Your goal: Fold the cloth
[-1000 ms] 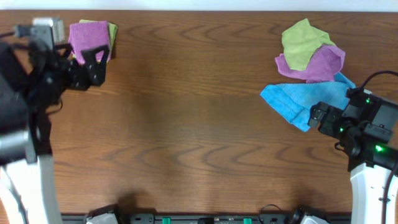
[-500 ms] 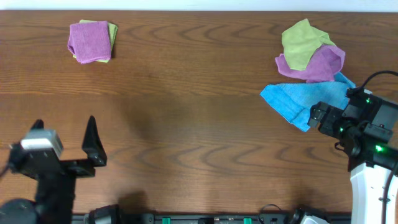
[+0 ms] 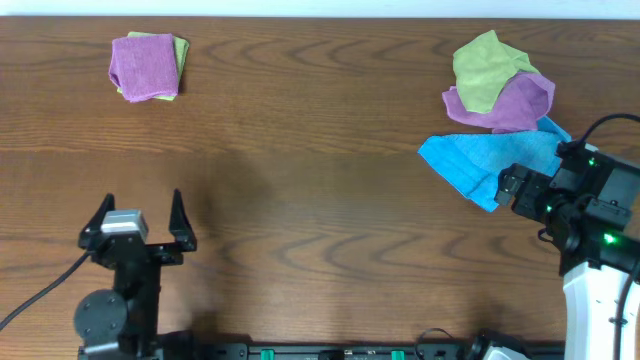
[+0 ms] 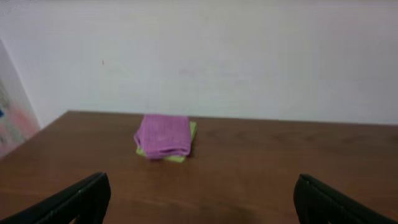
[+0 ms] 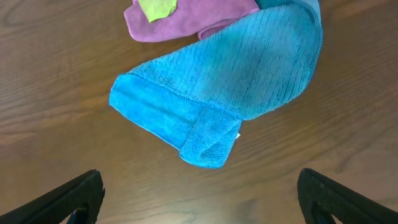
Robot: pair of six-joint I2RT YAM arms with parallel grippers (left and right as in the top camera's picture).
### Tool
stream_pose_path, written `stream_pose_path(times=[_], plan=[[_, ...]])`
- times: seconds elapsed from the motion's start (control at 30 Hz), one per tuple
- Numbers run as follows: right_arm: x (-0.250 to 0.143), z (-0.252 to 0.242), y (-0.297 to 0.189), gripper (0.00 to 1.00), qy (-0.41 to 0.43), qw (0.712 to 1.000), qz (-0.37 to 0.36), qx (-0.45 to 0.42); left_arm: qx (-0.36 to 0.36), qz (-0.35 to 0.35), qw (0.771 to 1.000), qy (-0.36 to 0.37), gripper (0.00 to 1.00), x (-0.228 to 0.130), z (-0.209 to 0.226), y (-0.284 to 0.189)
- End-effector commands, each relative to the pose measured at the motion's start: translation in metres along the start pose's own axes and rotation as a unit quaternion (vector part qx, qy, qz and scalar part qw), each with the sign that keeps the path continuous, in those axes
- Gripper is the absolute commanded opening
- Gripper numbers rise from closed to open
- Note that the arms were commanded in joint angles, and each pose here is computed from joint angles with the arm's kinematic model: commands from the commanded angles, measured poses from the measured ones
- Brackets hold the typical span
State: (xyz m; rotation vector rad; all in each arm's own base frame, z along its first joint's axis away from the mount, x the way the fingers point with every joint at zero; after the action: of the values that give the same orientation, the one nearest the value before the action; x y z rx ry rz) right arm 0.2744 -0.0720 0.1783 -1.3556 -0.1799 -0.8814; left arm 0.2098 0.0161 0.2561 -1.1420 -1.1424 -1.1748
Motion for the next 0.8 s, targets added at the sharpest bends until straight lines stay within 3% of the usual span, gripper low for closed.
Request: stream_pose_path(times=[0.0,0.4,0.77], plan=[[0.002,-0.001,-0.002,0.99,0.007,1.0,-0.004,0.0,0.022,-0.001,1.0,0.003,0.95,-0.011,0.005,0.004],[0.002,-0.001,-0.002,0.99,0.007,1.0,-0.004,0.0,0.073,0.054,0.996,-0.008,0.95,-0.071,0.018,0.016],[0.002,-0.001,-0.002,0.99,0.007,1.0,-0.004,0.0,0.046,0.047,0.997,-0.033,0.95,-0.107,0.007,0.022]])
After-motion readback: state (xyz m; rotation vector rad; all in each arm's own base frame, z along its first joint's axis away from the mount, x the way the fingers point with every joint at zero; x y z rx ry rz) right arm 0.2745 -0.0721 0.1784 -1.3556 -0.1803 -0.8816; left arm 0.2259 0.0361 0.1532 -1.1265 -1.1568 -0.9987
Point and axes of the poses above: each gripper's point midway between its finger pads, its own y axis out along the fingers, its own z axis along the line the jaws close on, x = y × z, the point moved 2 cm from there along -y, back along the fingers, and after that the axes turned 5 degrees about y, right-handed, at the moved point
